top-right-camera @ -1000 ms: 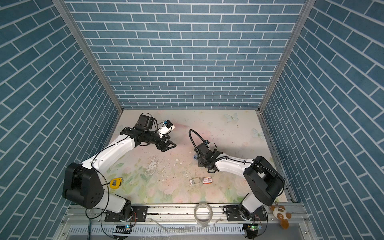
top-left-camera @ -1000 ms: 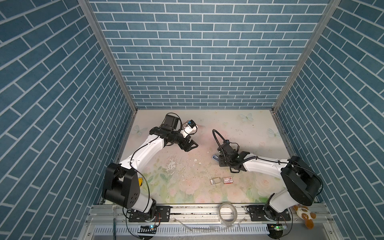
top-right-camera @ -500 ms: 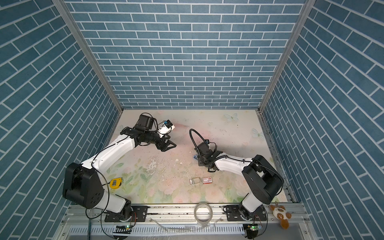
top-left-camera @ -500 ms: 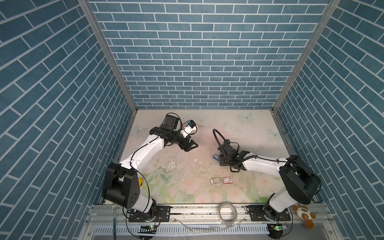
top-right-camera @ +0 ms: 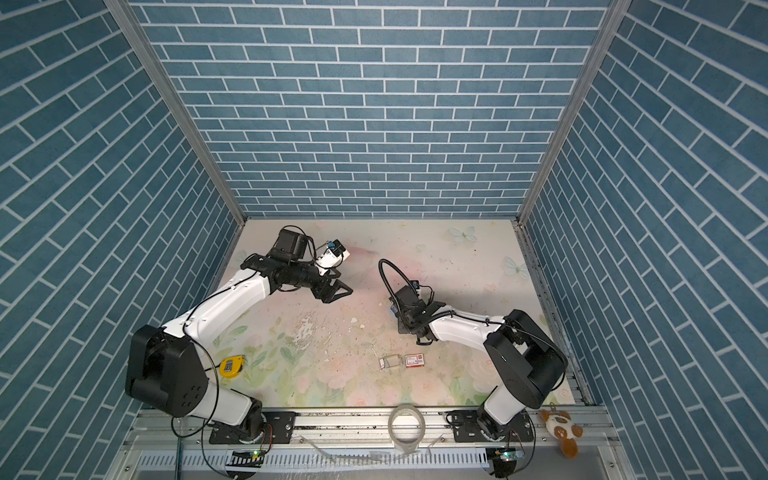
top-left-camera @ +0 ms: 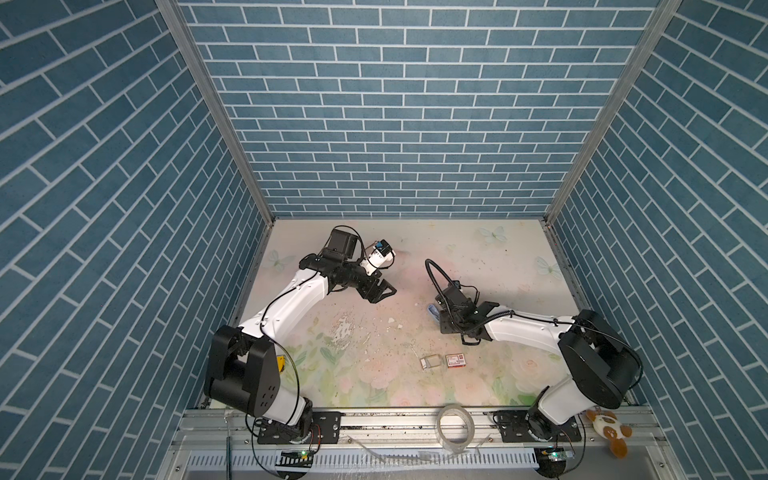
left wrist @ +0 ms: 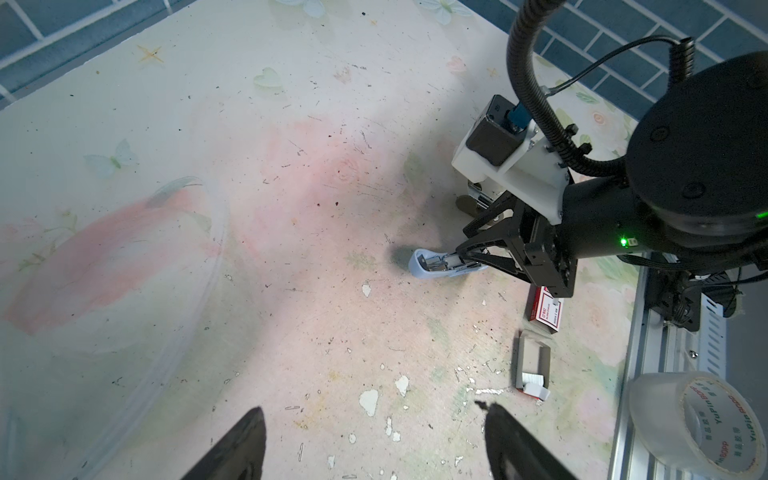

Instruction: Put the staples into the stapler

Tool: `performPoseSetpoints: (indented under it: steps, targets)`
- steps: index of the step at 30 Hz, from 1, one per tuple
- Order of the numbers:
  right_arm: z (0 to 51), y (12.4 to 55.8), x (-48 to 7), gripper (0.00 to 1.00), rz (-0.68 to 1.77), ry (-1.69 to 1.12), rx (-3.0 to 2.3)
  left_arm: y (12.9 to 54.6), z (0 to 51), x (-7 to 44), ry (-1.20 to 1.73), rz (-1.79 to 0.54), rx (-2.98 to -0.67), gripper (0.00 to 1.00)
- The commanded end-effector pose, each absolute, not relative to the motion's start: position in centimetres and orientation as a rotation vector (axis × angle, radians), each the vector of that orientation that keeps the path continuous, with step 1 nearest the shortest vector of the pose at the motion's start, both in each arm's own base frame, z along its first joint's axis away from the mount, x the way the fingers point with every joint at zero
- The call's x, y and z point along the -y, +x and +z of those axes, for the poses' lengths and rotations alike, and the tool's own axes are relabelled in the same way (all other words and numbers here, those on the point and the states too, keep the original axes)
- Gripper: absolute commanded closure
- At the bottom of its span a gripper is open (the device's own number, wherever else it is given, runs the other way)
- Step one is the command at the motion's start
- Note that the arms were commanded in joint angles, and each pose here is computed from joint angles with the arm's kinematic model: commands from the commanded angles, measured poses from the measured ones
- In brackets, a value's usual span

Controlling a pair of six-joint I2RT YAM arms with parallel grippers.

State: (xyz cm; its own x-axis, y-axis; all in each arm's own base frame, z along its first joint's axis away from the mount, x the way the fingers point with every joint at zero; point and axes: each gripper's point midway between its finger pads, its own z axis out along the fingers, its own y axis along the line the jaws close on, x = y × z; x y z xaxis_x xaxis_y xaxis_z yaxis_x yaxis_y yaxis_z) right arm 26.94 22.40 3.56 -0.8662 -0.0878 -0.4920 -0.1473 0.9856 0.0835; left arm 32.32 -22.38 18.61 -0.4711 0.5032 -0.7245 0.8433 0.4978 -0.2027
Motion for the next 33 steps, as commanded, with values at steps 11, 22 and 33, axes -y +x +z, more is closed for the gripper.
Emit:
performPoseSetpoints:
  steps: [11, 22, 33]
  targets:
    - [6.8, 27.7, -23.0, 0.65, 0.226, -0.191, -2.536, 32.0, 18.3, 22.6, 1.105, -0.761, -2.153, 0.16]
    - [10.0, 23.5, -24.8, 0.69, 0.311, -0.299, -2.559, 32.0, 18.9, 22.5, 1.098, -0.751, -2.144, 0.16]
    - [7.8, 15.1, -27.3, 0.73, 0.348, -0.409, -2.636, 32.0, 17.8, 22.6, 1.103, -0.766, -2.169, 0.16]
